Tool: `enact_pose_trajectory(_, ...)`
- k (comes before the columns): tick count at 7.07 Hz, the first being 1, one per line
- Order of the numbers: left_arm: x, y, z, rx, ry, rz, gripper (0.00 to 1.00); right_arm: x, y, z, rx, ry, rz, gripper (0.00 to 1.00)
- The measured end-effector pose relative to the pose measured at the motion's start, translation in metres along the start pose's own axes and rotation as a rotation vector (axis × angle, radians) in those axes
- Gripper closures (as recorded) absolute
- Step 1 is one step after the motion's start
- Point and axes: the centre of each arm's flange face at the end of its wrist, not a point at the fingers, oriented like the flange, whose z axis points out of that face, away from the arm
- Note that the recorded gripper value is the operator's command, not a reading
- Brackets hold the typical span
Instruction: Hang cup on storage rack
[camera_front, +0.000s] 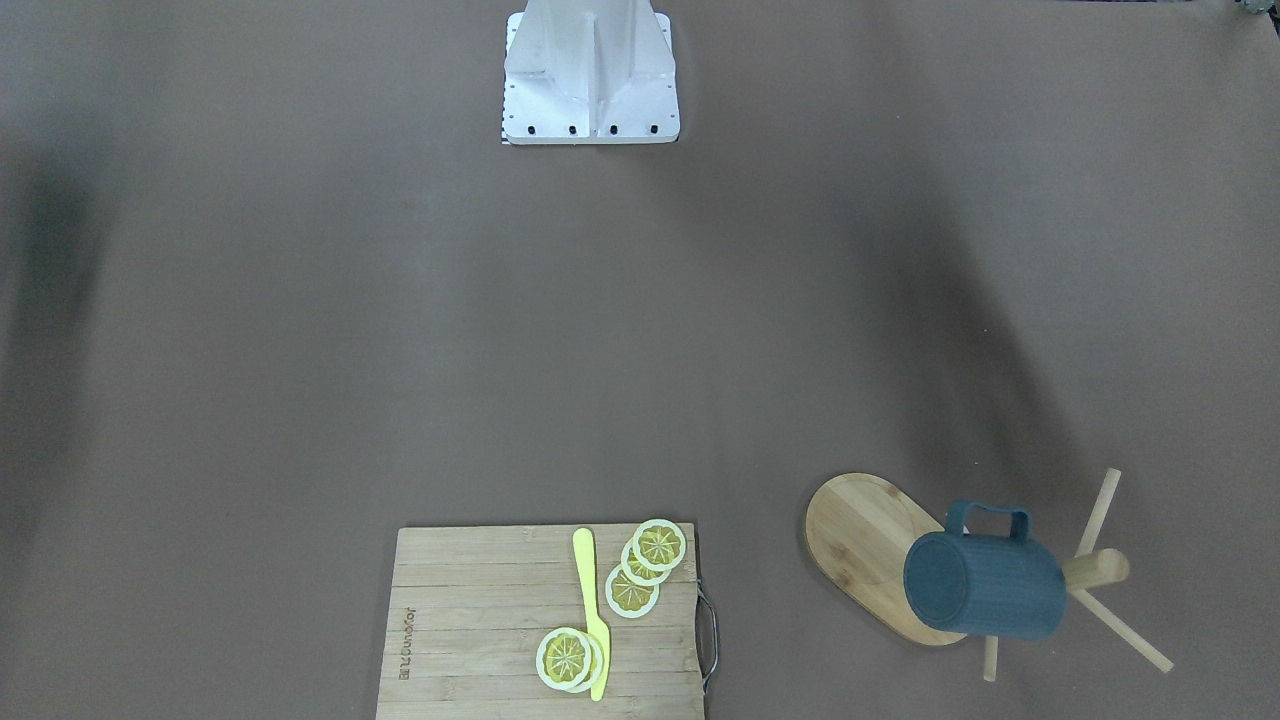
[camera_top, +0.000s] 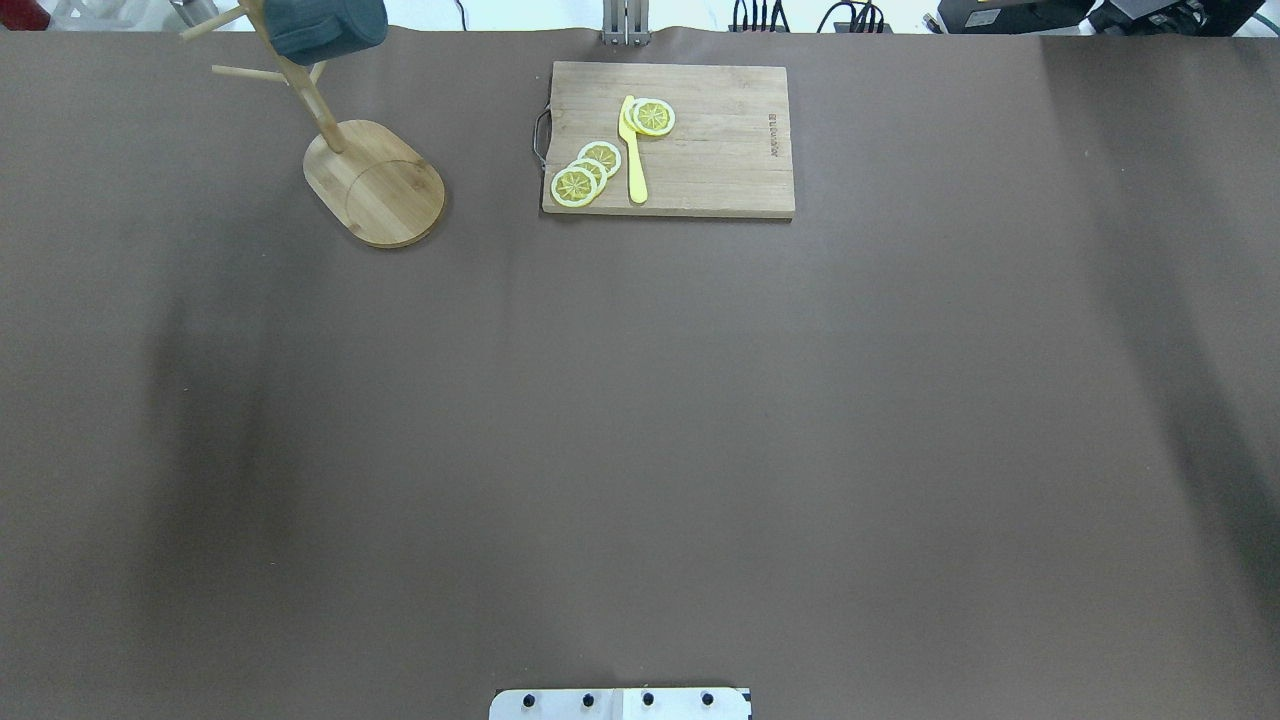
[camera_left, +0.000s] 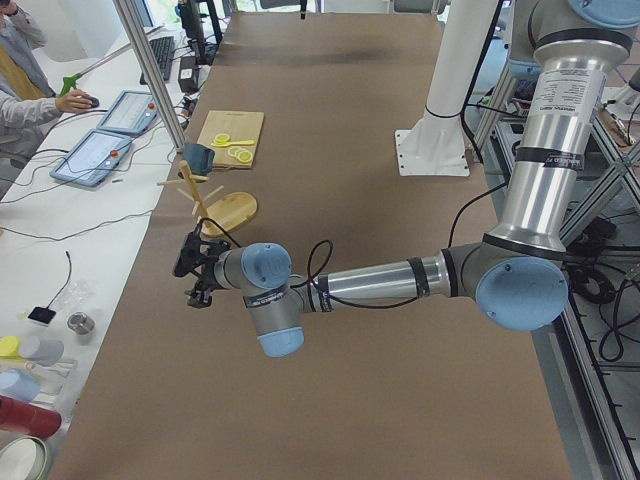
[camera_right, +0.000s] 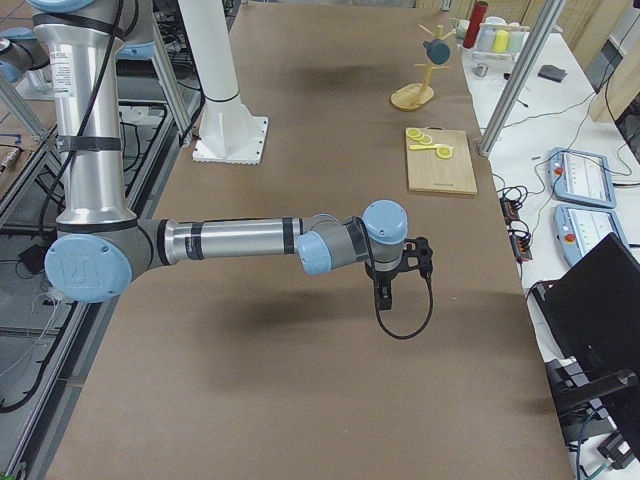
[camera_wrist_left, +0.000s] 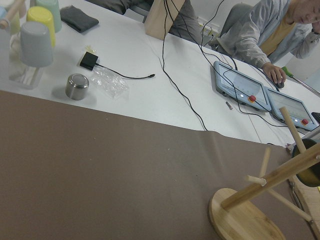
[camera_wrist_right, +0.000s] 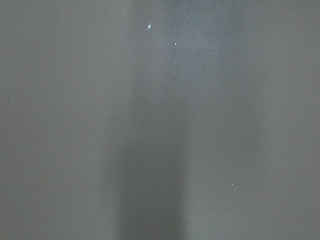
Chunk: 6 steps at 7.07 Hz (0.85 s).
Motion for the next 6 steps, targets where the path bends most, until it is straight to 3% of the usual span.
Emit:
enact_pose_trajectory(2, -0.012, -0.019, -0.01, -0.105, -0.115, 0.103, 0.03, 0.004, 0.001, -0.002, 0.006, 0.016, 0.004, 0.0)
enact_pose_trajectory(3, -0.005, -0.028, -0.013, -0.187, -0.15, 0.092, 0.03, 0.006, 0.002, -0.001, 0.006, 0.019, 0.005, 0.0)
enact_pose_trajectory(6, -0.005, -0.02, -0.011, -0.386, -0.152, 0.007, 0.03, 0.009, 0.005, 0.0, 0.001, 0.022, 0.011, 0.0)
